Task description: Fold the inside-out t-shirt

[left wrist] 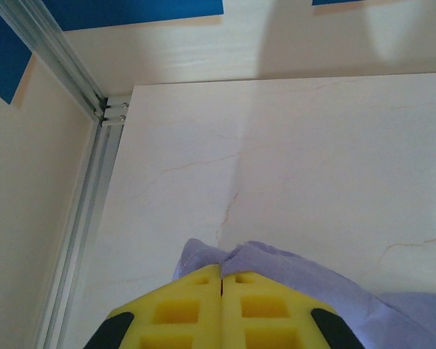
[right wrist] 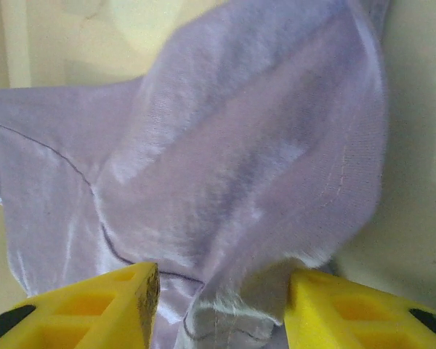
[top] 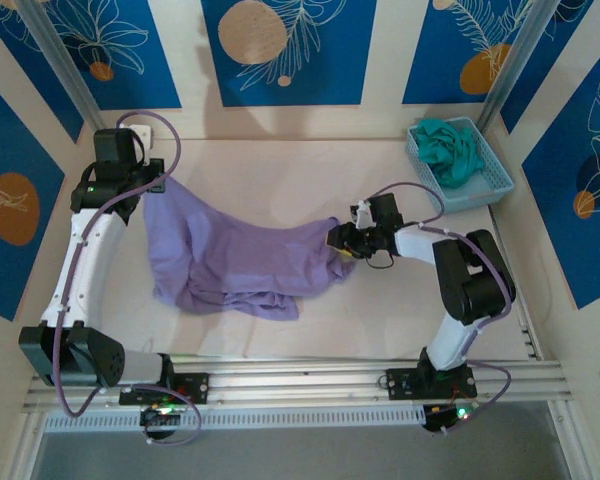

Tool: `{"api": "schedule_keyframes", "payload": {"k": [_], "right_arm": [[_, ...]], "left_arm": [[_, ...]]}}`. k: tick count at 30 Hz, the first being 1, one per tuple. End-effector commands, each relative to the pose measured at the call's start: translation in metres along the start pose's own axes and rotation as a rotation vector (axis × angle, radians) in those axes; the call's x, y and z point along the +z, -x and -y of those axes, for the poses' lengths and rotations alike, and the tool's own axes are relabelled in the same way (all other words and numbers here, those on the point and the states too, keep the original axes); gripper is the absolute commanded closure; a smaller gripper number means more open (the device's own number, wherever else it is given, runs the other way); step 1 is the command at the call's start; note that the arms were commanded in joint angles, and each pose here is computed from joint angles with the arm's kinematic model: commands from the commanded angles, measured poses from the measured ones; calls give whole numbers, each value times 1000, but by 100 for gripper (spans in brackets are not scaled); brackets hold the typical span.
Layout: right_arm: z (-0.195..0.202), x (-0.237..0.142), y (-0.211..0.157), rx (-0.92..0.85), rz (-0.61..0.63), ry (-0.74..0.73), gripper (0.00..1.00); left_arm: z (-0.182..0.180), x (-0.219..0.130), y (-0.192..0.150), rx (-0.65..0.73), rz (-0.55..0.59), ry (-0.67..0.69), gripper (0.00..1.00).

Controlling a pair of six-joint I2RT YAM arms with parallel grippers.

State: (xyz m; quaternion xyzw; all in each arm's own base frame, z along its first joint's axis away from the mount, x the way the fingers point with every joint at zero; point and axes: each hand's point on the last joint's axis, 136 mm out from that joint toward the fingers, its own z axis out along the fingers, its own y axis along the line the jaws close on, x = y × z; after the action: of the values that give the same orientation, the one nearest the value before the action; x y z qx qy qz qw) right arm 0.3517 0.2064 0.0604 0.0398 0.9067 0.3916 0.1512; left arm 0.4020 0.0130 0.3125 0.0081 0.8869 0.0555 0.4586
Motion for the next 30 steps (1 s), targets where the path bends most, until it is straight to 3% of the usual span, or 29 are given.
{"api": "schedule_keyframes", "payload": {"k": [1,8,14,24,30], "right_arm": [[-12,-12,6,-37,46,38,56],[-8,-8,-6,-39,27,63,69],[8,-6,-9,-51,33,-1,68],[5,10,-11,-93,1,33,67],[-6,-8,-1,-129,58,52,87]], "left_arm": [[-3,-10,9,-13,45,-6,100],[-3,-9,9,-13,46,-10,100],[-1,-11,10,-14,51,-19,100],[1,-10,9,-13,49,-29,100],[1,-10,9,-14,50,-33,100]]}}
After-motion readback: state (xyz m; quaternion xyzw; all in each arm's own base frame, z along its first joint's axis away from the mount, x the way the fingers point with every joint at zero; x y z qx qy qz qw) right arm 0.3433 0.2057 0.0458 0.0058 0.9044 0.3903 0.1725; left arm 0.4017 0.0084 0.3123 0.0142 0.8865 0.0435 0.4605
